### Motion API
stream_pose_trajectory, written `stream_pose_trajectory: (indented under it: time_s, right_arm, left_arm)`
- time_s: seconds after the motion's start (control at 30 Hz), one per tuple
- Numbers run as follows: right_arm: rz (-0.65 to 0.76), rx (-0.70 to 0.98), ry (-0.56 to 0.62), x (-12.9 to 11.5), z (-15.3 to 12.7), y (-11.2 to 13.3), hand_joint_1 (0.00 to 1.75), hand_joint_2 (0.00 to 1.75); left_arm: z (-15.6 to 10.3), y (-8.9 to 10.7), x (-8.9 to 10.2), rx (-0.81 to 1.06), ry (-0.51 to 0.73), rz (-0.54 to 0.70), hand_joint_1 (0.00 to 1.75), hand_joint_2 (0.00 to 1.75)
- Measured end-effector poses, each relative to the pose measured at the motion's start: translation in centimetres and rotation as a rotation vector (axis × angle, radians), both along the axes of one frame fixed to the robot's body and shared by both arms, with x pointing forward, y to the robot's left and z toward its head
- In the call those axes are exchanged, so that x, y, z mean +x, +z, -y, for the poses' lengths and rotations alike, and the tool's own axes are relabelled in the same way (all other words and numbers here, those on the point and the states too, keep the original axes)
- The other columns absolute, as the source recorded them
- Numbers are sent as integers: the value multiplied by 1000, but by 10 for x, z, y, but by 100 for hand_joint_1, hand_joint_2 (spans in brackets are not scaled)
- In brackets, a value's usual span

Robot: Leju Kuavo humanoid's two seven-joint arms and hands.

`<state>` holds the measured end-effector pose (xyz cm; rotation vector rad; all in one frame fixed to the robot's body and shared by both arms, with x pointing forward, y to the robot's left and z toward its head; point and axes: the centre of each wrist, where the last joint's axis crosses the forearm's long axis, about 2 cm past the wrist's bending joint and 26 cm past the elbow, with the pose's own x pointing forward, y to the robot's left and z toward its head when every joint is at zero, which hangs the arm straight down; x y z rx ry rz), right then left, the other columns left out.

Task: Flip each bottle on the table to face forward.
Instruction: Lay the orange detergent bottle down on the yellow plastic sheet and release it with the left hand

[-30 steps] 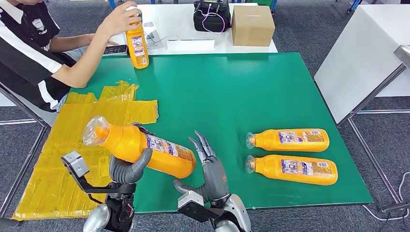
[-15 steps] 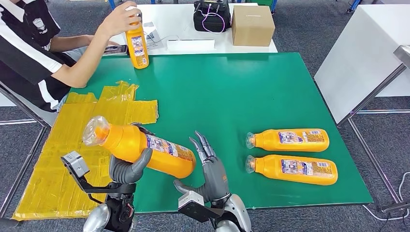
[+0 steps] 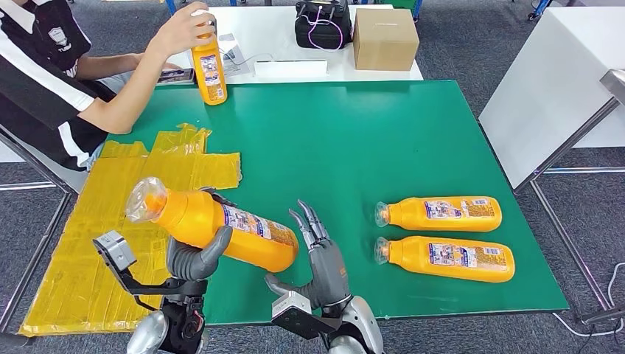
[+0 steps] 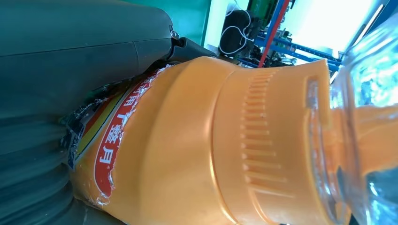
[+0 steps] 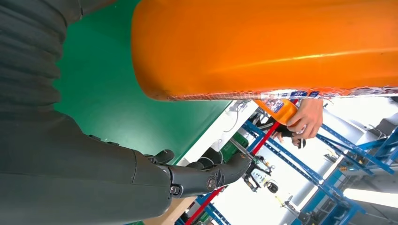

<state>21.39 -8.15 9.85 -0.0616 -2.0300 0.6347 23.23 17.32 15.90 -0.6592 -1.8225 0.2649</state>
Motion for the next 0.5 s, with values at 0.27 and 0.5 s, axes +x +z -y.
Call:
stream_pose_trajectory:
  time_s: [0.27,0.5]
  right_arm:
    - [8,45,3,-1,2,1,0,175]
    - [100,456,20,12,56,64,0,175]
  left_arm:
    - [-2,1,5,66,-6,-14,175,175]
    - [-58,-27,101,1450,863,-240,175,175]
